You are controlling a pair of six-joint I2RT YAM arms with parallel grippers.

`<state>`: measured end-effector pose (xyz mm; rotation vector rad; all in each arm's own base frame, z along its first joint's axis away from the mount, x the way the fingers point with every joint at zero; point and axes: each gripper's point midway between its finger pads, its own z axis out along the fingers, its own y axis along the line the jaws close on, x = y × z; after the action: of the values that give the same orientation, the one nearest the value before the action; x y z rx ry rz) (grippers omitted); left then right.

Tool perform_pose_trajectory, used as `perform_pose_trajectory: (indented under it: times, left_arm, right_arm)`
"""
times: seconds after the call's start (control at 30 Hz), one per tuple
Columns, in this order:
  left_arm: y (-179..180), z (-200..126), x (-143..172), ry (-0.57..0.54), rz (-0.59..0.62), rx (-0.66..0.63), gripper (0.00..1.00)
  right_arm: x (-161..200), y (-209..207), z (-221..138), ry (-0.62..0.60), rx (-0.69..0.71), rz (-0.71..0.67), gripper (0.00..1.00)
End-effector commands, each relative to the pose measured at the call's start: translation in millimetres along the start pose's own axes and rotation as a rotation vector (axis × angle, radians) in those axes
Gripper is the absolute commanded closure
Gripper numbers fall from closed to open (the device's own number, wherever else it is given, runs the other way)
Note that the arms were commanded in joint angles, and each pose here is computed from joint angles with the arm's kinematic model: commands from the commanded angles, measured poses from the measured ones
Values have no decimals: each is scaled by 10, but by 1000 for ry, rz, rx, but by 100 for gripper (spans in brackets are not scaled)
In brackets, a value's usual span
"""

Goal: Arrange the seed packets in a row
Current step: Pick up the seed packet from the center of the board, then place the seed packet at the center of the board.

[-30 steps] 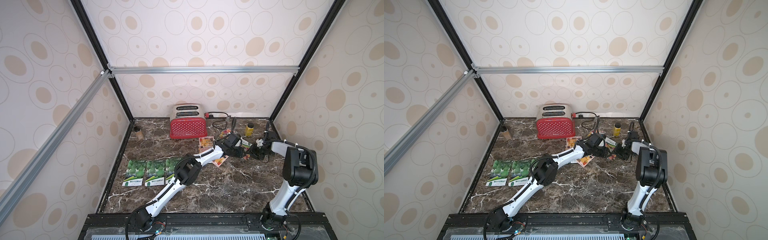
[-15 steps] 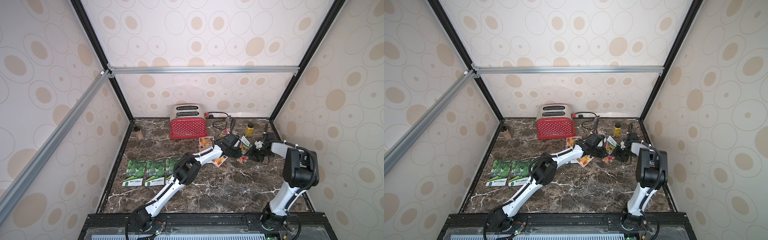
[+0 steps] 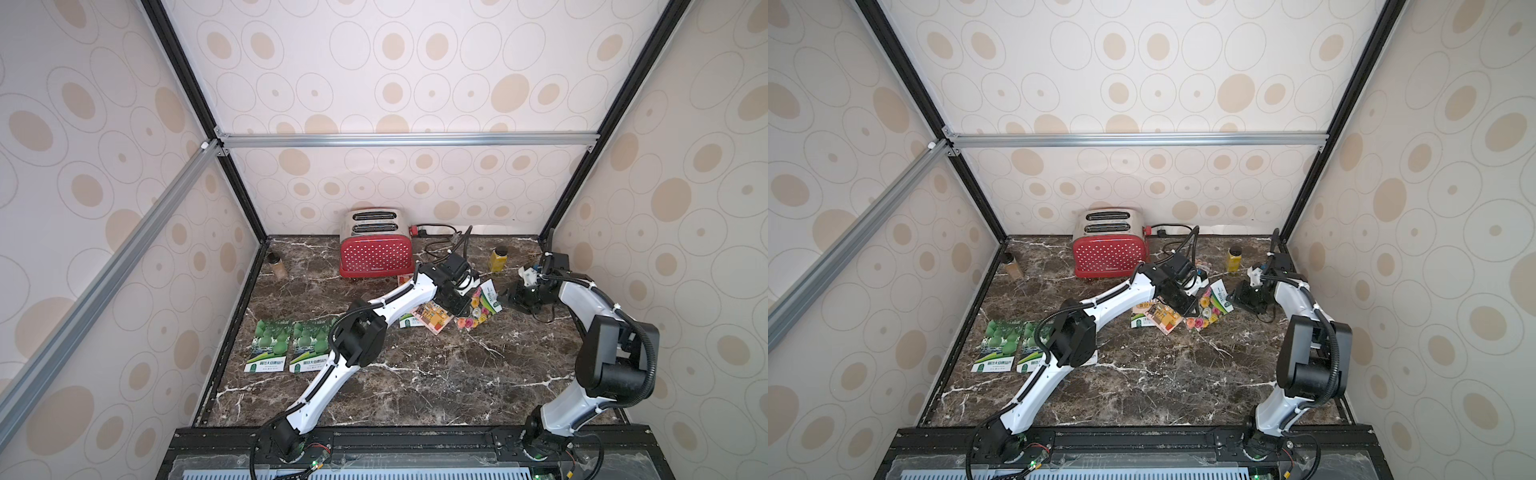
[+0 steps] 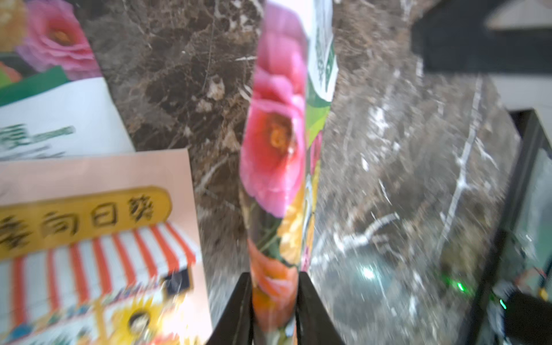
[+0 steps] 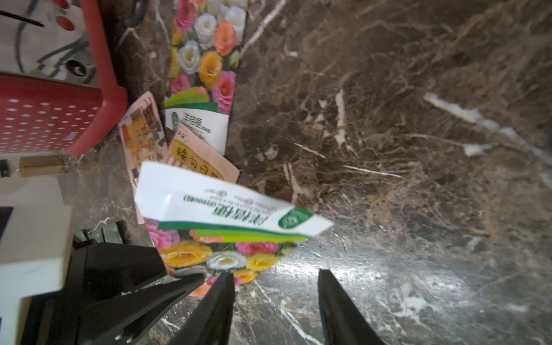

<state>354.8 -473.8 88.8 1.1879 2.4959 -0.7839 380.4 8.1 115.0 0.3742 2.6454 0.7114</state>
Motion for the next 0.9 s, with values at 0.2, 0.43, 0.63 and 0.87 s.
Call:
perform_pose_trajectory:
  times: [0.2, 0.43, 0.63, 0.87]
  left_arm:
    - [-286, -738, 422, 202, 270, 66, 74]
    - [-157, -848, 621, 274, 323, -14, 76]
    - [-203, -967, 663, 275, 343, -14, 76]
    - [-234, -1085, 753, 309, 371, -10, 77]
  right_arm:
    - [-5, 573, -275, -71, -155, -229, 45]
    - [113, 949, -265, -27, -244, -352, 43]
    - [198, 1021, -190, 14, -251, -408, 43]
    - [530, 1243, 22, 140, -297, -534, 44]
